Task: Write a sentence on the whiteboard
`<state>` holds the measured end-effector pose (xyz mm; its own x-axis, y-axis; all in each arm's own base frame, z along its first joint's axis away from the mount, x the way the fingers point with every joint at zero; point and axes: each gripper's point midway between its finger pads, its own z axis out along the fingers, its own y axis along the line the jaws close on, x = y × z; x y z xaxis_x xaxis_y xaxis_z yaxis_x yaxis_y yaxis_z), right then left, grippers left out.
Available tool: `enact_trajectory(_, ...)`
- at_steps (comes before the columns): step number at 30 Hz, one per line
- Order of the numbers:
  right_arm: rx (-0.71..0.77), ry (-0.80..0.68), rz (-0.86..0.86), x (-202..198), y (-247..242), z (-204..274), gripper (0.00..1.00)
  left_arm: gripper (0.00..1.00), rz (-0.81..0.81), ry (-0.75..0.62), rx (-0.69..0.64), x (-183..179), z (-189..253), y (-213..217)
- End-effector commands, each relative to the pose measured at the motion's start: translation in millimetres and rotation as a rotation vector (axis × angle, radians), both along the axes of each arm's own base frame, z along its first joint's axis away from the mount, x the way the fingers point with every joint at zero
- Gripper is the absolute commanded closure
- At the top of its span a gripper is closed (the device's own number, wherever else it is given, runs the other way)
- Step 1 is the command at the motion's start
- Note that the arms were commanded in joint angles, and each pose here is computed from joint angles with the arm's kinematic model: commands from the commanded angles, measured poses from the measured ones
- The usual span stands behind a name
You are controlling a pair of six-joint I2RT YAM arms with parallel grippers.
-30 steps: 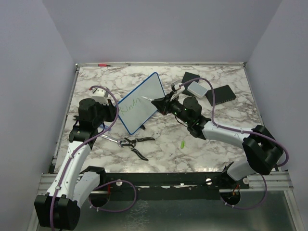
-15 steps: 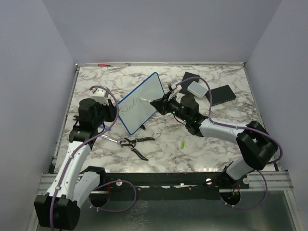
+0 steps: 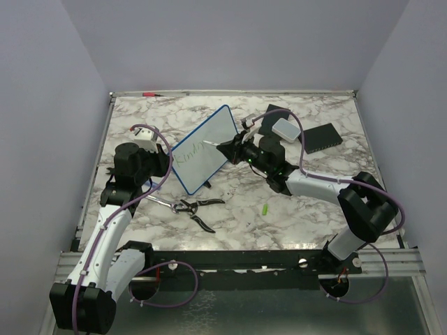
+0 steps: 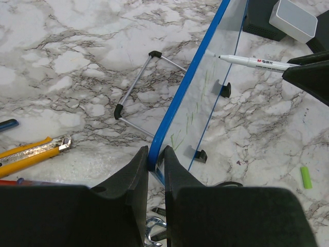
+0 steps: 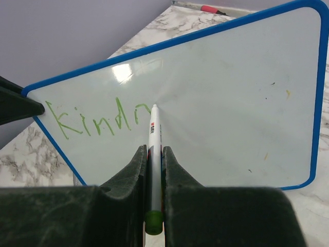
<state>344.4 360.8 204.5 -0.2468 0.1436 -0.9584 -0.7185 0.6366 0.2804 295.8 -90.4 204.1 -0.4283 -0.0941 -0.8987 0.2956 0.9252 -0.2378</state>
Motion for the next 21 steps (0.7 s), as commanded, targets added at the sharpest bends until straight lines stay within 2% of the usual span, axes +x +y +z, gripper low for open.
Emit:
enact_trajectory(1, -0.010, 0.007, -0.015, 4.6, 1.0, -3.5, 0.99, 0.97, -0.001, -0.001, 0.016, -2.3, -3.3, 1.4)
enact_trajectory(21, -0.029, 0.026, -0.112, 17.9, -10.1, -13.1, 0.99, 0.97, 0.000, 0.000, 0.016, -2.4, -3.2, 1.3)
